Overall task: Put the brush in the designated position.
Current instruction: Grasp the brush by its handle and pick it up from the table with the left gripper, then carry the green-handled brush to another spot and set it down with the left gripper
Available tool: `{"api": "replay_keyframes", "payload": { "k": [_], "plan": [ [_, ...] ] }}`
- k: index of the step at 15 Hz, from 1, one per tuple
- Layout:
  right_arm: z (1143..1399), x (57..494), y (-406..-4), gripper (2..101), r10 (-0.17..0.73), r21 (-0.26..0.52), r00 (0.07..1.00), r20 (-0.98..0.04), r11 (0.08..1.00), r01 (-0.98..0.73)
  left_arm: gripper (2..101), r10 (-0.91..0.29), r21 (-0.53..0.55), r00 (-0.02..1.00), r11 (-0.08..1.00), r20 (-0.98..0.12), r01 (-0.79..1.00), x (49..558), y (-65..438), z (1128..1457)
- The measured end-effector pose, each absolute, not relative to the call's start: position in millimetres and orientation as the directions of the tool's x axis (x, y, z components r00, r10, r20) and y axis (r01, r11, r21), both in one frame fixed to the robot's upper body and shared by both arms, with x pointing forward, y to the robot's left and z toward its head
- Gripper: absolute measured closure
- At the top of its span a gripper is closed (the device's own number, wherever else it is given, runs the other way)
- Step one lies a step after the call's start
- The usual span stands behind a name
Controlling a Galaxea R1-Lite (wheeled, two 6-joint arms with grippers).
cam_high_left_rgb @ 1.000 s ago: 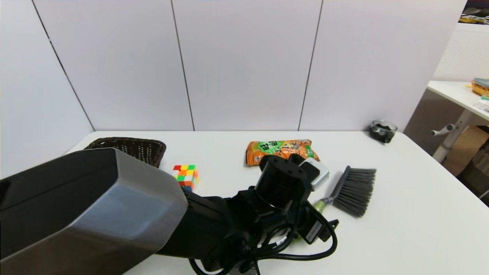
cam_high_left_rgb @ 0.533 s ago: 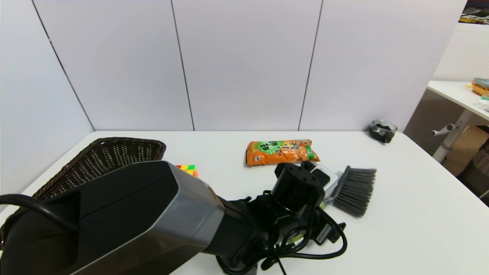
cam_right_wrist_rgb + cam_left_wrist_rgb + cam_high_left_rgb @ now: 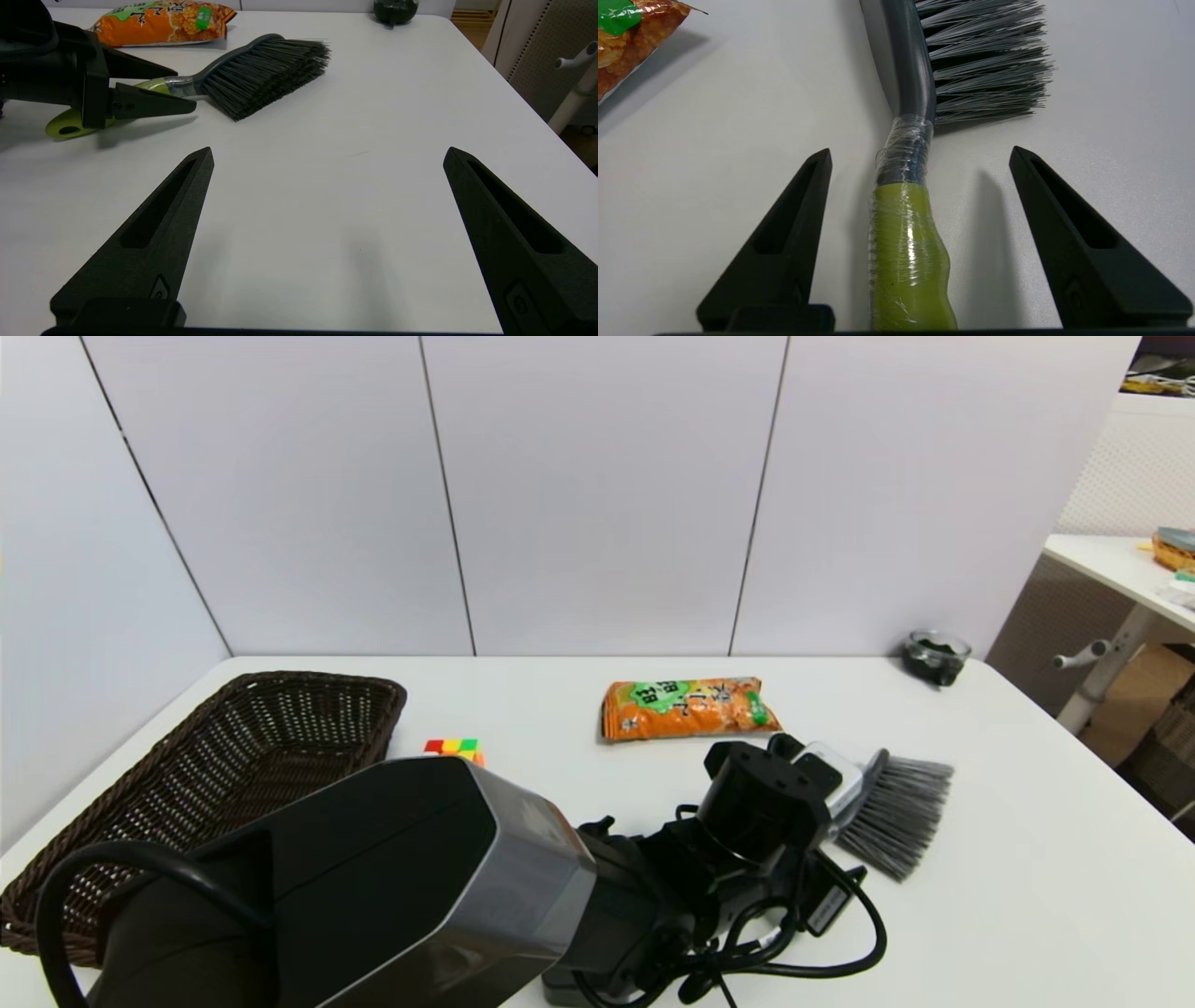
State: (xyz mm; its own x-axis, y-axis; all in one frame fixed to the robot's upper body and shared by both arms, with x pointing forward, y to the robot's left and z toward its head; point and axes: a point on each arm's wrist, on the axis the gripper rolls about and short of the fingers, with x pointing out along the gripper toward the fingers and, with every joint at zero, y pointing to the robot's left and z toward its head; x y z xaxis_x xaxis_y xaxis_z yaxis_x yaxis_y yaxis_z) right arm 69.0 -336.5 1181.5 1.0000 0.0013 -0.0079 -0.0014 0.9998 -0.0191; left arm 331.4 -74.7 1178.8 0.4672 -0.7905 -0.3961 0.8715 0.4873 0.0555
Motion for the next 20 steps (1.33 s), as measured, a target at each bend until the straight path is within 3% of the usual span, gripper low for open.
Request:
{"api": "replay_keyframes", "payload": {
  "k": [4, 6, 10, 12, 20],
  "plan": [
    [1182, 69, -336, 4.9, 0.002, -0.019, 1.0, -0.008, 1.0, -0.002, 58.3, -0.779, 0.063, 0.459, 0.481, -0.427, 0.874, 331, -74, 1174],
    [1182, 69, -336, 4.9, 0.001, -0.019, 1.0, -0.008, 1.0, -0.001, 78.5, -0.762, 0.066, 0.446, 0.474, -0.47, 0.878, 329, -72, 1172],
    [1182, 69, -336, 4.9, 0.001, -0.018, 1.0, -0.008, 1.0, -0.001, 78.3, -0.684, 0.096, 0.397, 0.434, -0.612, 0.896, 322, -60, 1172],
    [1182, 69, -336, 4.9, 0.001, -0.019, 1.0, -0.008, 1.0, -0.001, 78.3, -0.678, 0.095, 0.398, 0.438, -0.618, 0.894, 322, -59, 1178],
    [1181, 69, -336, 4.9, 0.002, -0.019, 1.0, -0.008, 1.0, -0.002, 78.3, -0.774, 0.11, 0.468, 0.469, -0.427, 0.876, 332, -69, 1250]
  ]
}}
